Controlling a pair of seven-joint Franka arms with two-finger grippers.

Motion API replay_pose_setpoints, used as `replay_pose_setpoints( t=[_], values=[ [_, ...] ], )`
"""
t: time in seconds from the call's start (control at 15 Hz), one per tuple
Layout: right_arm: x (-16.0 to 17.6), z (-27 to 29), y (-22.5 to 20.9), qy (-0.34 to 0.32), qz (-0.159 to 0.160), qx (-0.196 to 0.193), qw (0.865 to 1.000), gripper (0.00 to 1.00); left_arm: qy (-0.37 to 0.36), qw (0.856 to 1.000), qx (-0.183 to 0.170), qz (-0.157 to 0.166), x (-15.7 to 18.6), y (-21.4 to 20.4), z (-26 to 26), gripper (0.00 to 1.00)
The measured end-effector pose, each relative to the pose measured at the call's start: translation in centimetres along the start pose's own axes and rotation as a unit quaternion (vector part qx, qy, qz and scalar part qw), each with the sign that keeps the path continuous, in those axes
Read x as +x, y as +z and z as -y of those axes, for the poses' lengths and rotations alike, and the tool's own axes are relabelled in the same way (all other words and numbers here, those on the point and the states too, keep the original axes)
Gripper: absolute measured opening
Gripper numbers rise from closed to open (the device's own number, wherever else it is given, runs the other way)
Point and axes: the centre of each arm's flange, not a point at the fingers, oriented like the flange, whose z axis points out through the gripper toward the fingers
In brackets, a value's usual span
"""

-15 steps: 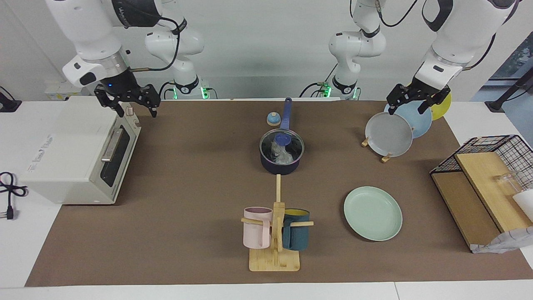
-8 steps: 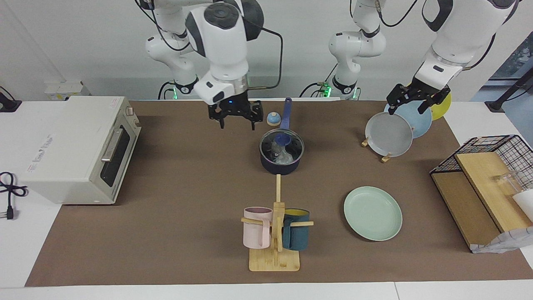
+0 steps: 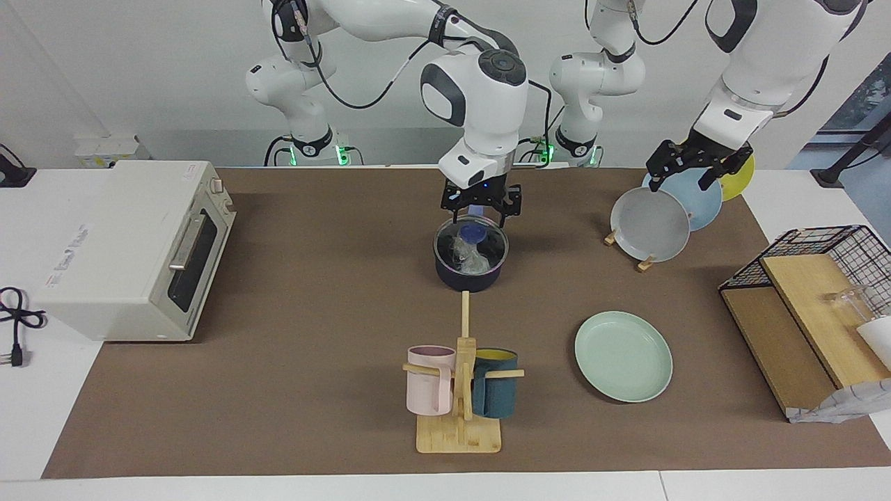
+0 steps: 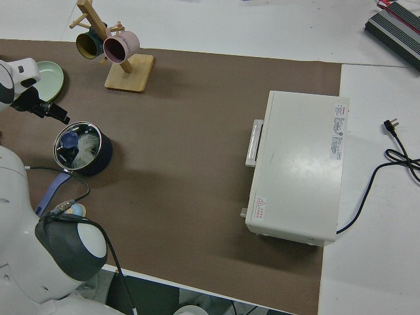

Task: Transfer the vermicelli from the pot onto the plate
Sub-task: 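Reach the right gripper over the saucepan to the glass lid knob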

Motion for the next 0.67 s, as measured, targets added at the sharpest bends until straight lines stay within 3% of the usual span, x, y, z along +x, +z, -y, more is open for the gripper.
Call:
replay_pose_setpoints(
  t=[0.27,0.67],
  values=[
    [-0.1,0.5,2.3,-0.007,-0.013,0.016,1.0,1.0,0.0,1.0,0.0,0.0,0.0,0.0,0.0,1.0],
    [-1.7,-0.1,5.0,-0.055,0.002,0.004,0.998,1.0,0.0,1.0,0.0,0.0,0.0,0.0,0.0,1.0]
  ],
)
